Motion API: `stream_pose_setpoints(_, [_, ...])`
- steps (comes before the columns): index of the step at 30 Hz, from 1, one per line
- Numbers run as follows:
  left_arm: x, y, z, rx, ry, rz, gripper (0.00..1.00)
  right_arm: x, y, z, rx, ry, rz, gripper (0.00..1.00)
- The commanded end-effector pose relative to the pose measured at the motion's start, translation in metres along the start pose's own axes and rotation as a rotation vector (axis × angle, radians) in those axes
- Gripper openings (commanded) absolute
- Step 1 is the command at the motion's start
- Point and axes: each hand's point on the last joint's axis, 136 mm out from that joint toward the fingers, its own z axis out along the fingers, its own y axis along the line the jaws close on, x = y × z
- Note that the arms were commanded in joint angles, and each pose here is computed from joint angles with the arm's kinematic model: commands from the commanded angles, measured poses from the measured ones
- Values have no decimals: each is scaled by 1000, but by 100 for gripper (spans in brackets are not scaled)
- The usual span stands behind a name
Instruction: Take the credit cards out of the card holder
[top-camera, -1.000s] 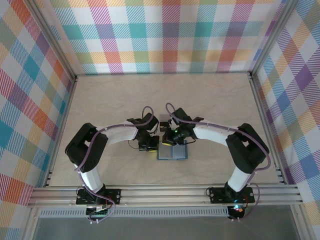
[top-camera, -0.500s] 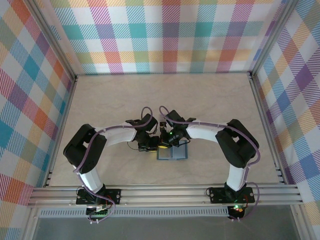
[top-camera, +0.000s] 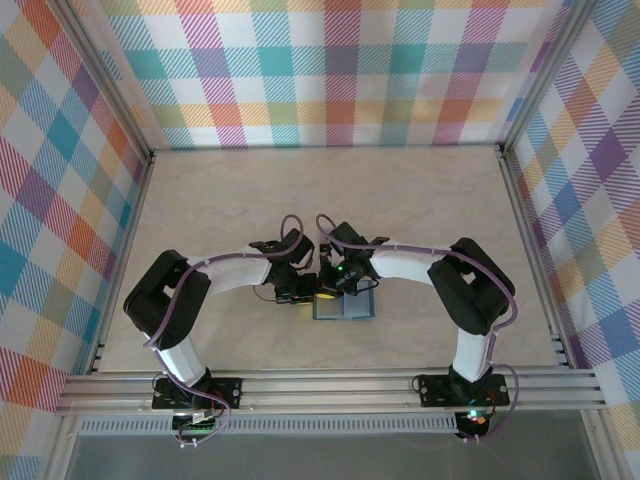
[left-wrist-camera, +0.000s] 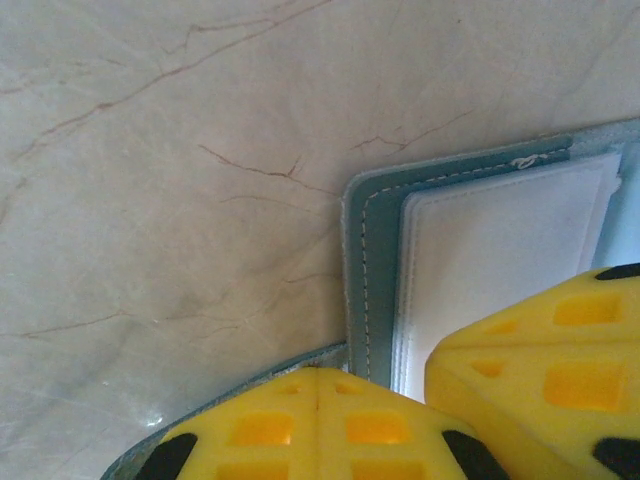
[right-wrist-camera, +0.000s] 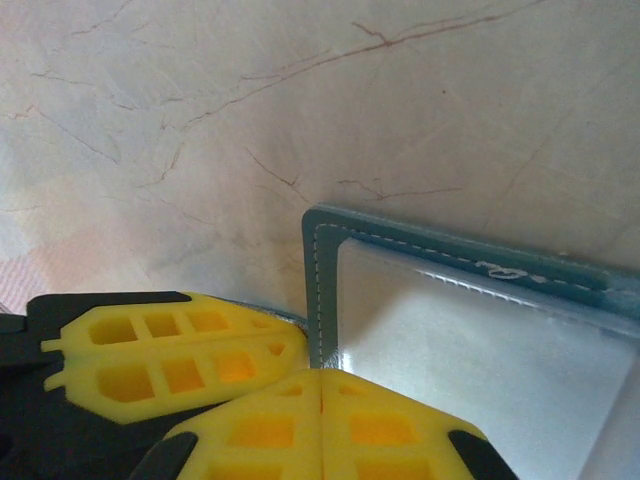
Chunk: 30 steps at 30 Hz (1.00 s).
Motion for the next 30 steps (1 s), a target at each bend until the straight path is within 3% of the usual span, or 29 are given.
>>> stream_pose_setpoints(1, [13, 10, 0, -39, 28, -15, 4, 14, -13, 9, 41, 42, 28, 8])
stream_pose_setpoints(11, [11, 9, -2, -38, 24, -17, 4, 17, -26, 7, 105, 39, 30, 8])
stream_pose_setpoints(23, [10, 7, -2, -37, 28, -9, 4, 19, -62, -18, 383, 45, -31, 22])
stream_pose_setpoints(30, [8, 4, -2, -30, 28, -9, 5, 16, -72, -36, 535, 24, -62, 36])
